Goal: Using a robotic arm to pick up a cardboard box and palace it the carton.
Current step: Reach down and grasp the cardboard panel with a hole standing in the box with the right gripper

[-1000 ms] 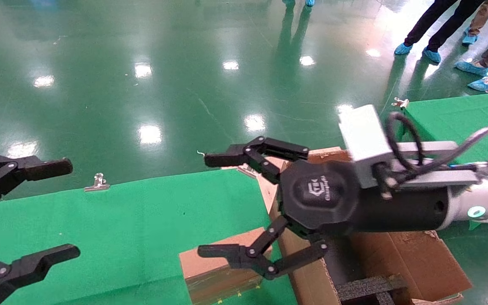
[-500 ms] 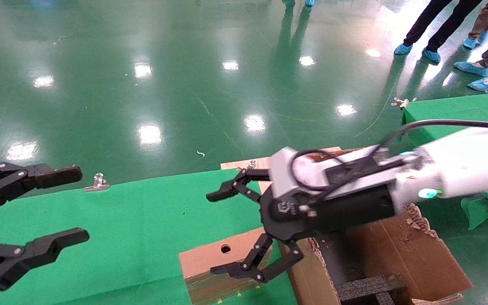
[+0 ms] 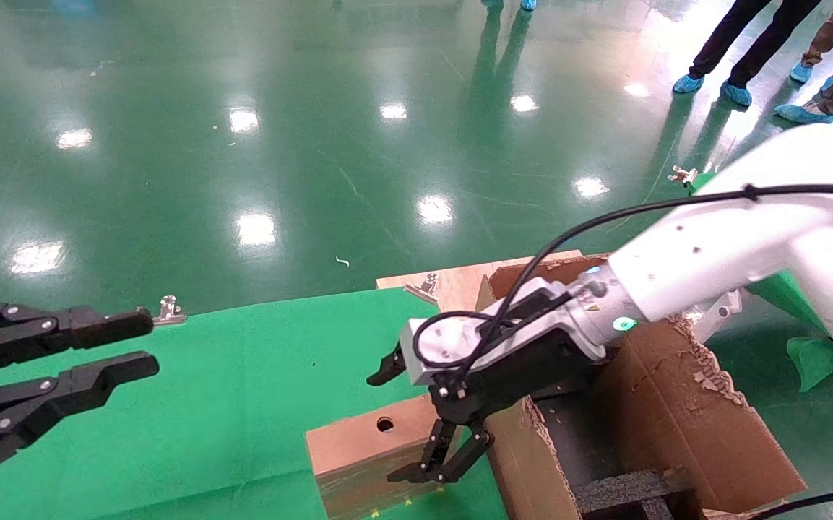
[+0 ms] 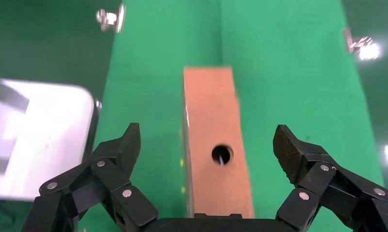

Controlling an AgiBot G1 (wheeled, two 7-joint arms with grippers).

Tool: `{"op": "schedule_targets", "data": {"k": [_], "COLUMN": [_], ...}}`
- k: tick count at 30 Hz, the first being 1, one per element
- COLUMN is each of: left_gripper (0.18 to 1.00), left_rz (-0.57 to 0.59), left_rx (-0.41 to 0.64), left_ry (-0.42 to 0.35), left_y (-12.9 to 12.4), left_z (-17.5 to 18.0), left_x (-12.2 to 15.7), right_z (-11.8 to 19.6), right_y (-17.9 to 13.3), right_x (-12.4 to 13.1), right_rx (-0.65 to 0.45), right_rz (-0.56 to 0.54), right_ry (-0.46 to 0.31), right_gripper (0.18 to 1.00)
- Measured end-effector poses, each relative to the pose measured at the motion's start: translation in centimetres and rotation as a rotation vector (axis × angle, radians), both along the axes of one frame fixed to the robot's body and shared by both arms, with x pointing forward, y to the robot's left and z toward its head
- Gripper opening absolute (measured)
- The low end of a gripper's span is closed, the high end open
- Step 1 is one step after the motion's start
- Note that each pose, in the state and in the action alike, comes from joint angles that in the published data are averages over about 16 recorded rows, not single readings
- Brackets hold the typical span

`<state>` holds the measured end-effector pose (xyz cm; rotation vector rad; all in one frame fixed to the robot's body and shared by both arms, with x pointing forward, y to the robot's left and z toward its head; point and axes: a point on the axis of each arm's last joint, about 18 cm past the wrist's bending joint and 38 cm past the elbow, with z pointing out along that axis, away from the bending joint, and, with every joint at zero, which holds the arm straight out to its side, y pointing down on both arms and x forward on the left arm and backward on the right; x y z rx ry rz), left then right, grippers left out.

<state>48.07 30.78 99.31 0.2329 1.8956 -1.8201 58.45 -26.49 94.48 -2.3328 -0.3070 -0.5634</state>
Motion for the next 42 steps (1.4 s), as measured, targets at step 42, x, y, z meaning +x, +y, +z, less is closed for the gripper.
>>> {"op": "schedule_targets", "data": {"k": [42], "left_gripper": [0.344], "left_rz": [0.0], "left_rx": [-0.001], "left_ry": [0.0], "left_y": [0.0], "left_z": [0.0], "left_x": [0.0], "right_z": [-1.0], "right_y": [2.2], "right_x": [3.0], "right_rx": [-0.352], "right_rz": [0.089], "right_ry": [-0.06], "right_gripper": [0.907]}}
